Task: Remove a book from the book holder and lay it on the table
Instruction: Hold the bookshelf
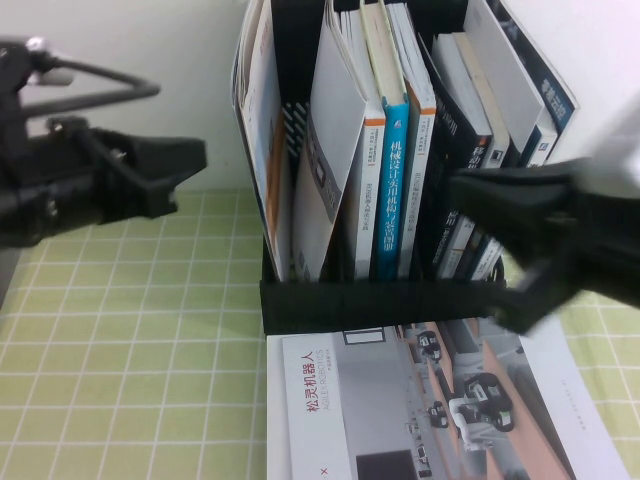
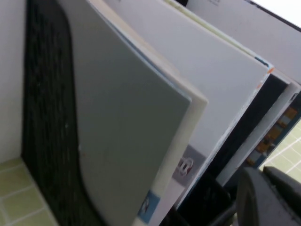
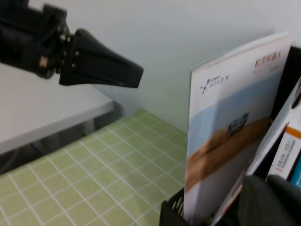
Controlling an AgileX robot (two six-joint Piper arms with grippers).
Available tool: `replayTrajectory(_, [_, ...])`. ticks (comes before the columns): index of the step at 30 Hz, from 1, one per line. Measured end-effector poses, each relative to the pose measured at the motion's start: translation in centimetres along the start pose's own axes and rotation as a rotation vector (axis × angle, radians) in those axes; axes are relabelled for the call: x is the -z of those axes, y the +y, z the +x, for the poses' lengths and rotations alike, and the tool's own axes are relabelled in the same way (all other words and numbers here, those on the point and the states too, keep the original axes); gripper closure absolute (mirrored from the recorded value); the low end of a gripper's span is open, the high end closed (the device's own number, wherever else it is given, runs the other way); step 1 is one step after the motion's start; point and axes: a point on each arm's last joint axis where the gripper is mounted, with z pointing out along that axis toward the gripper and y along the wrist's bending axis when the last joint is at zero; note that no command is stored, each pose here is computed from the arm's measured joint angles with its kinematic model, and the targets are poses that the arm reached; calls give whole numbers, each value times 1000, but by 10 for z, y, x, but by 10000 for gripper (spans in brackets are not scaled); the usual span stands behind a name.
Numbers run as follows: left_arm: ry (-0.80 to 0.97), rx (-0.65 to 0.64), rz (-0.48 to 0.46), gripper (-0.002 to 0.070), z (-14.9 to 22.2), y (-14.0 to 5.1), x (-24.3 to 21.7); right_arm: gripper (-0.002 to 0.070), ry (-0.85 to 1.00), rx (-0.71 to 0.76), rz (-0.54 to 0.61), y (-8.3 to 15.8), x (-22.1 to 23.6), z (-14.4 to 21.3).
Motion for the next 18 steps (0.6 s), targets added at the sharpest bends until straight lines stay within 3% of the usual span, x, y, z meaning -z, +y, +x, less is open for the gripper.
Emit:
replayTrajectory(5, [12, -24, 49, 678, -10, 4, -22, 648, 115, -20, 29, 8, -61, 5])
replayTrajectory(11, [-13, -108, 47, 678, -18, -6, -31, 608, 211, -135, 65, 1, -121, 24])
replayTrajectory(18, [19, -204, 28, 678, -12, -10, -60, 548, 236, -187, 109, -10, -154, 32])
